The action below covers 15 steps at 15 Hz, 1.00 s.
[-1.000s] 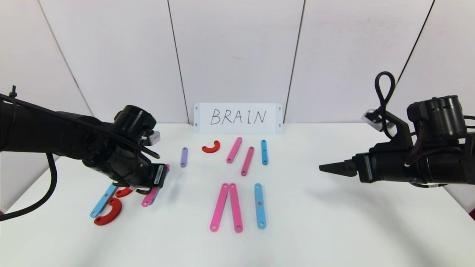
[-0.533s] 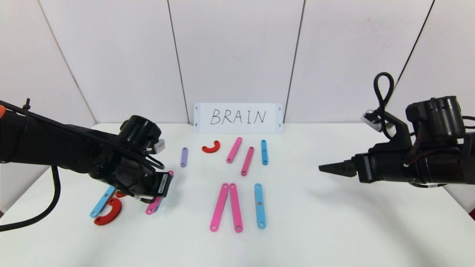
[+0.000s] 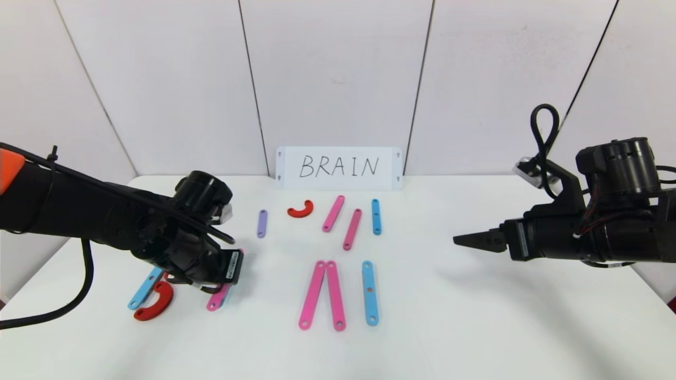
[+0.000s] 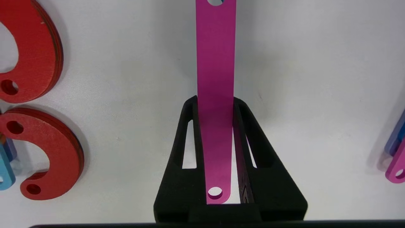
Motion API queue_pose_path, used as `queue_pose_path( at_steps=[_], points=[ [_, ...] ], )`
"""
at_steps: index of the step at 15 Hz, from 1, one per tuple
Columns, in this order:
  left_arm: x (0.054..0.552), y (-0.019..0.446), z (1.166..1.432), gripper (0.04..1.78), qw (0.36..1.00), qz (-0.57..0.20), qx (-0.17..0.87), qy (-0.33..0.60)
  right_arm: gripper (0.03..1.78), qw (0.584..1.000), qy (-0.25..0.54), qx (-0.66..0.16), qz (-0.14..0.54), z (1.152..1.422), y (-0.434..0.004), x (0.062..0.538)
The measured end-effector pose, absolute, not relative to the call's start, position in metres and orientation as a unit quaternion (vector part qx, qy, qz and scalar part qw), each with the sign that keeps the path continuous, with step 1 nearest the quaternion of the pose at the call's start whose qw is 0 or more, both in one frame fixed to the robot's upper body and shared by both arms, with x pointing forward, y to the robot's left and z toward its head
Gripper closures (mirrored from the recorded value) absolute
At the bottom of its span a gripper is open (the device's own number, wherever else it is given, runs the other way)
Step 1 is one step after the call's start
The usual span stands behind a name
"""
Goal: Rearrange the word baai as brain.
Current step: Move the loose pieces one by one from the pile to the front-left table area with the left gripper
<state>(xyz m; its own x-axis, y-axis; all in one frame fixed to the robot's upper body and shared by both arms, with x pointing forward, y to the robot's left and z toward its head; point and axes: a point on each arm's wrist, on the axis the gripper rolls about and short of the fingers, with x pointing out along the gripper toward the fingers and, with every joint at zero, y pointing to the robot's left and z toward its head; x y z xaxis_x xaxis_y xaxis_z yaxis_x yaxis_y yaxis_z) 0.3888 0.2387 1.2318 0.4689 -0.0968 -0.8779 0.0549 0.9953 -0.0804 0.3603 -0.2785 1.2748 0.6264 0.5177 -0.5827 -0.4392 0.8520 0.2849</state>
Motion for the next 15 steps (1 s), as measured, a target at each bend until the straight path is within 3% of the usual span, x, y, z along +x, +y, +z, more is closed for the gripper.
queue_pose_path(
  at_steps=[13, 15],
  points=[
    [0.3831, 0.2415, 1.223, 1.51, 0.847, -0.025, -0.01, 0.53, 0.08, 0.9, 0.342, 0.058, 0.264, 1.2739, -0.2788, 0.361],
    [0.383, 0.2414, 1.2229, 1.45, 0.847, -0.025, -0.01, 0.53, 0.08, 0.9, 0.341, 0.058, 0.264, 1.2739, -0.2787, 0.3612]
  ],
)
